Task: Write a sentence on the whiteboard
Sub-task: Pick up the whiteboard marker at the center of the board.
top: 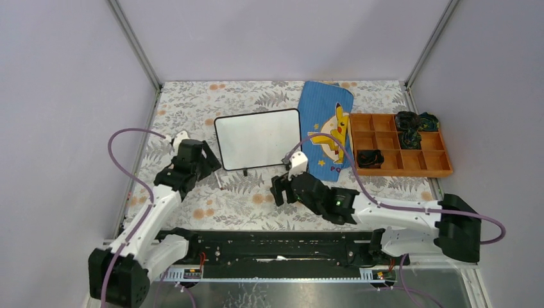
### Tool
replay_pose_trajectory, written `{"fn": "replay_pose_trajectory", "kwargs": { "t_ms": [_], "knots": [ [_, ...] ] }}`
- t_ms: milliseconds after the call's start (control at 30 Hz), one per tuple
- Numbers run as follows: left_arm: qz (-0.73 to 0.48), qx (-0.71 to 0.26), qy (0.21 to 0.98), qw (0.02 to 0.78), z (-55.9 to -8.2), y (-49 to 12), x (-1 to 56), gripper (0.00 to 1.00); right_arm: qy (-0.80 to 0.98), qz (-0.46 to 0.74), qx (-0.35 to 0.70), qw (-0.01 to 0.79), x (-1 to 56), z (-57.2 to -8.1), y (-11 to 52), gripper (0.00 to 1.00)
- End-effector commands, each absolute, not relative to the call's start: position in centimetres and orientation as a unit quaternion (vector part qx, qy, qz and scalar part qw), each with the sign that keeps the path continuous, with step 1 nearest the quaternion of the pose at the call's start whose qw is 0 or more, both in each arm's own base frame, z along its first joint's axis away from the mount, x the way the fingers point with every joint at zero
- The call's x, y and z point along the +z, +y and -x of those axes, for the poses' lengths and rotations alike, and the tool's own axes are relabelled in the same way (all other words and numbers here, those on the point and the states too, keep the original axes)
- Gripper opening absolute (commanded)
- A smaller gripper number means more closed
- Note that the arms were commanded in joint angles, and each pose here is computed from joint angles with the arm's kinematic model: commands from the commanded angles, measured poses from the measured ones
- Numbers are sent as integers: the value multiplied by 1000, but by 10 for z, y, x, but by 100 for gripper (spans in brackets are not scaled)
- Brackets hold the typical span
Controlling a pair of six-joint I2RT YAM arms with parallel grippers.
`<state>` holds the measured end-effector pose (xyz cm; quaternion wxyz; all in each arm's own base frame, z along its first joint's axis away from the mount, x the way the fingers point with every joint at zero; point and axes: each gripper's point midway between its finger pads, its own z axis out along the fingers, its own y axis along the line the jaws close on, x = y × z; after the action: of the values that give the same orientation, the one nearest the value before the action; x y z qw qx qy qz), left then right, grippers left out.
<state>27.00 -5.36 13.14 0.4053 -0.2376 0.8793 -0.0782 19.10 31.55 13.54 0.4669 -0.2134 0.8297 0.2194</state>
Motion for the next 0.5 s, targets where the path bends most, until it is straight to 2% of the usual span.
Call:
{"fn": "replay_pose_trajectory", "kwargs": {
  "t_ms": [0,467],
  "knots": [
    [289,-77,898,324,-257,-50,87,81,810,180,224,511,164,-196,297,82],
    [314,-28,912,263,-300,-44,44,73,784,155,224,557,190,-192,251,82]
  ]
}}
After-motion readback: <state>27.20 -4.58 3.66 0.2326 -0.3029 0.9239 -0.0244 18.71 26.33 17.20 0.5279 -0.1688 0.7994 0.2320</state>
